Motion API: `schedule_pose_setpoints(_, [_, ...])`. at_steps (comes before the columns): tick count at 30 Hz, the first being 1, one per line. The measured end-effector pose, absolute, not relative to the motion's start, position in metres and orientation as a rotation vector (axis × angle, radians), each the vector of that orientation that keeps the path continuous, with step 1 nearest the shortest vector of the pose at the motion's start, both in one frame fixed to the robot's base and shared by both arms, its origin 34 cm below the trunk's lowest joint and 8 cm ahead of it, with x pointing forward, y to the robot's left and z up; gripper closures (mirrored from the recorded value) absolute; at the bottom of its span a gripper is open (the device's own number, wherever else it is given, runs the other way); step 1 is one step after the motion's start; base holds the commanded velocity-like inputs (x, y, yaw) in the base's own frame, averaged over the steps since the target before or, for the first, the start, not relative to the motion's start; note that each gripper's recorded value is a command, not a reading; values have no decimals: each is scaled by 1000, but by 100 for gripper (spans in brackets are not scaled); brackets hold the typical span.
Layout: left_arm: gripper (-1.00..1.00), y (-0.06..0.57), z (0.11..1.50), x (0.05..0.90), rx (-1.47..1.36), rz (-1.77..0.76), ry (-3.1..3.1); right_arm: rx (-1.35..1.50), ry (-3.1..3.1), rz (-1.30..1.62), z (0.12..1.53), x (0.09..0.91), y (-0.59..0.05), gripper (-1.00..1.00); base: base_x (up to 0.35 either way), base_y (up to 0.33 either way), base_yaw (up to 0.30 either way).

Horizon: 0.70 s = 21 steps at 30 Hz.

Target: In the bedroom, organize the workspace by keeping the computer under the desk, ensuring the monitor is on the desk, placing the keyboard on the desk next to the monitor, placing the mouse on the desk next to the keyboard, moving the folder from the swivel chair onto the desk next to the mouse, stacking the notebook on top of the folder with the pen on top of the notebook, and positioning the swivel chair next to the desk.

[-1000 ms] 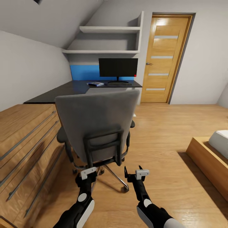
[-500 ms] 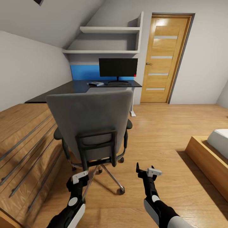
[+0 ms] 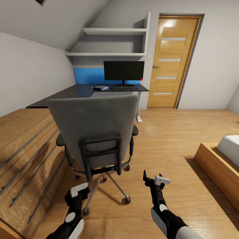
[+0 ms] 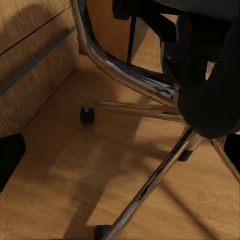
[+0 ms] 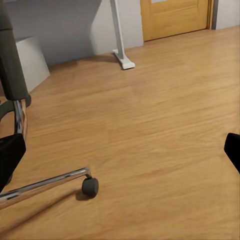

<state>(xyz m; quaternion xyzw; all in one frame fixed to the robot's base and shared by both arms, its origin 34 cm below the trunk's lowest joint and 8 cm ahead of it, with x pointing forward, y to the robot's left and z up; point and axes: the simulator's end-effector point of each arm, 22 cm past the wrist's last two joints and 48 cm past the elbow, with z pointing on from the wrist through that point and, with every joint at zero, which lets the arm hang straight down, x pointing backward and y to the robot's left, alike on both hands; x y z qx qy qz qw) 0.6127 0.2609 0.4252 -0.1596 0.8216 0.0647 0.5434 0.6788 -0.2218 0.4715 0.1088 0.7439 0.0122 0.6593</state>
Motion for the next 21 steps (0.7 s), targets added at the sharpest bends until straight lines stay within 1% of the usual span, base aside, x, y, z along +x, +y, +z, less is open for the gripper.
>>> schedule_pose_setpoints(3, [-100, 281, 422, 610, -452, 157, 1956, 246, 1685, 26, 471, 679, -223, -100, 0, 0, 0])
schedule_pose_setpoints(7, [-100, 326, 409, 601, -558, 204, 2005, 247, 1688, 23, 471, 679, -224, -100, 0, 0, 0])
schedule_pose_setpoints(17, [-100, 373, 372, 569, -683, 282, 2215, 247, 1672, 28, 477, 682, -224, -100, 0, 0, 0])
schedule_pose_setpoints(21, [-100, 378, 397, 595, -672, 262, 2203, 221, 1615, 36, 501, 692, -231, -100, 0, 0, 0])
